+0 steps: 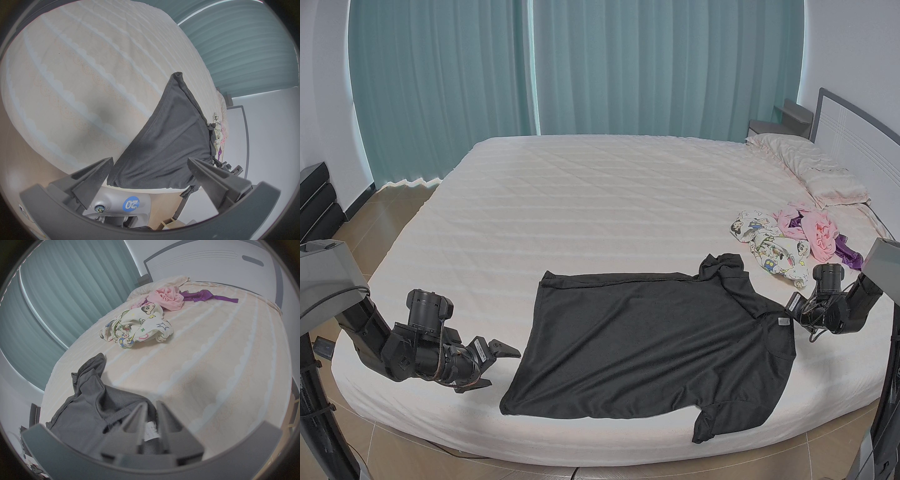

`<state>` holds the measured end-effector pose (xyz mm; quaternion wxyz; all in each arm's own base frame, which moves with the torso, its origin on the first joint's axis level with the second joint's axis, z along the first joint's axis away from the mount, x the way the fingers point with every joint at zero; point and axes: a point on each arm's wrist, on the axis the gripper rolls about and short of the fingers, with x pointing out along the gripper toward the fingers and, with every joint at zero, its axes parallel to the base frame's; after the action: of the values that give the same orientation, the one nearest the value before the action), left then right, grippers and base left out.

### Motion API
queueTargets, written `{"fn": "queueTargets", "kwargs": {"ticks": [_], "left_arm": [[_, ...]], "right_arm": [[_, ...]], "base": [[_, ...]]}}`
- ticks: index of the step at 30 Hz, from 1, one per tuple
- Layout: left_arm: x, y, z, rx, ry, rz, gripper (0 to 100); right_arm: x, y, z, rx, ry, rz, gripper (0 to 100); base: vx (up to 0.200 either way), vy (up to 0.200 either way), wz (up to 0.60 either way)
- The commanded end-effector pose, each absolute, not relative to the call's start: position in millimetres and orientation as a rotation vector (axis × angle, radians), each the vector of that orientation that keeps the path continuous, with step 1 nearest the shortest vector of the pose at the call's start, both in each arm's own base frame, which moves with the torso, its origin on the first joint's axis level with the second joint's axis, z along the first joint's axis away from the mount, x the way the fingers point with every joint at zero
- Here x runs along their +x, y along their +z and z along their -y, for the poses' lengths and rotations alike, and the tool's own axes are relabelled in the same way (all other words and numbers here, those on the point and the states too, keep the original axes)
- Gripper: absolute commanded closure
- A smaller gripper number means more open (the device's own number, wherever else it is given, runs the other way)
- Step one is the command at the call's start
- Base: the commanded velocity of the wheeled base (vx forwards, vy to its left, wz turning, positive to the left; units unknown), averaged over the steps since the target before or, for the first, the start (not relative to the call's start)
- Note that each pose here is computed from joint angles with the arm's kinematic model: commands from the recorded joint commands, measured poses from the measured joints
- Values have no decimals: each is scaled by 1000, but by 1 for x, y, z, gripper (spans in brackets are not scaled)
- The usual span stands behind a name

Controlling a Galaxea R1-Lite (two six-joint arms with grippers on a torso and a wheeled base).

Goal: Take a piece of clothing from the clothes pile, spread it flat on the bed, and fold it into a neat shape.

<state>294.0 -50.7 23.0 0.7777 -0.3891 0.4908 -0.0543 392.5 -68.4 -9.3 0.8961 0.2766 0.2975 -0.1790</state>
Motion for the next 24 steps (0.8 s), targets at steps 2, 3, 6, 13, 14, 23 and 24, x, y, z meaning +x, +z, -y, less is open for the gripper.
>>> {"fn": "queueTargets", "kwargs": {"ticks": [2, 3, 6, 13, 14, 23, 24], "left_arm": [[294, 23, 51, -844, -116, -1063, 0], [294, 23, 51, -844, -117, -1061, 0], [294, 23, 51, -842, -117, -1063, 0], [292, 25, 55, -836, -132, -1065, 0], [292, 25, 55, -835, -134, -1066, 0], [291, 22, 64, -821, -149, -1084, 0], [291, 22, 64, -819, -150, -1084, 0]], "right_arm": [[393, -14, 70, 584, -357, -624, 0], [393, -12, 69, 593, -331, -602, 0], [392, -7, 69, 619, -323, -556, 0], [368, 15, 67, 664, -302, -543, 0], [364, 16, 65, 667, -297, -551, 0], [299, 12, 24, 833, -266, -654, 0], [295, 10, 21, 828, -250, -648, 0]], "base": [[0, 0, 0], [0, 0, 0], [0, 0, 0], [0, 0, 0], [0, 0, 0], [-89, 0, 0], [-200, 0, 0]]}}
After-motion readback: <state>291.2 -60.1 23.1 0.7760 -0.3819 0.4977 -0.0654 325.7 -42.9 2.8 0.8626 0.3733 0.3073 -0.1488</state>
